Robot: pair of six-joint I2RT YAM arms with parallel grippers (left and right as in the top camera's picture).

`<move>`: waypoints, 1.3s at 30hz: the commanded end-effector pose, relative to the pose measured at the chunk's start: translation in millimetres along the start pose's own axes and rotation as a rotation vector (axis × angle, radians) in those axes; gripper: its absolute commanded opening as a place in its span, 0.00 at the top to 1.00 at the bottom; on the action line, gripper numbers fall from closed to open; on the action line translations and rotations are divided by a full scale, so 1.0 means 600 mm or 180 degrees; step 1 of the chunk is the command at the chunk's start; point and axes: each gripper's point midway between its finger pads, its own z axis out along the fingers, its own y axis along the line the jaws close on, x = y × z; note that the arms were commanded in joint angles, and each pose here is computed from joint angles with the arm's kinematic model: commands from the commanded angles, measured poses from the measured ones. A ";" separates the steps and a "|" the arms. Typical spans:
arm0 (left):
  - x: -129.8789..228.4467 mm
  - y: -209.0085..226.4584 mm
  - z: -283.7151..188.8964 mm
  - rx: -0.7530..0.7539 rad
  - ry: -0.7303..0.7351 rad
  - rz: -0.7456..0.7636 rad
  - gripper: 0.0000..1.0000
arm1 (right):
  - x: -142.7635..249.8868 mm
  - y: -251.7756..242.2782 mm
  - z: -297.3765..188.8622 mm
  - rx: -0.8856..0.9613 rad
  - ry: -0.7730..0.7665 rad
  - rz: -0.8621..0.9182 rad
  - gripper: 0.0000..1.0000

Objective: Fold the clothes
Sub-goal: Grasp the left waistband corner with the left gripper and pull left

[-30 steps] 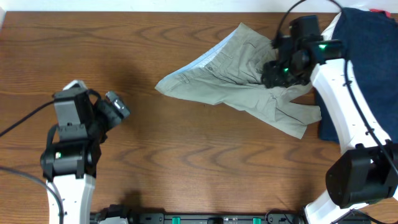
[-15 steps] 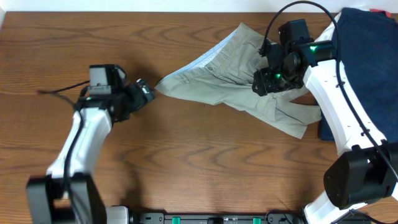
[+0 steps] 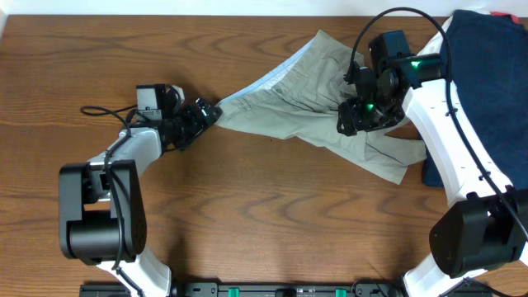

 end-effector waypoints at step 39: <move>-0.049 0.046 -0.308 -0.0835 -0.1110 -0.0537 0.94 | -0.161 -0.062 0.098 0.0430 -0.1961 0.0692 0.99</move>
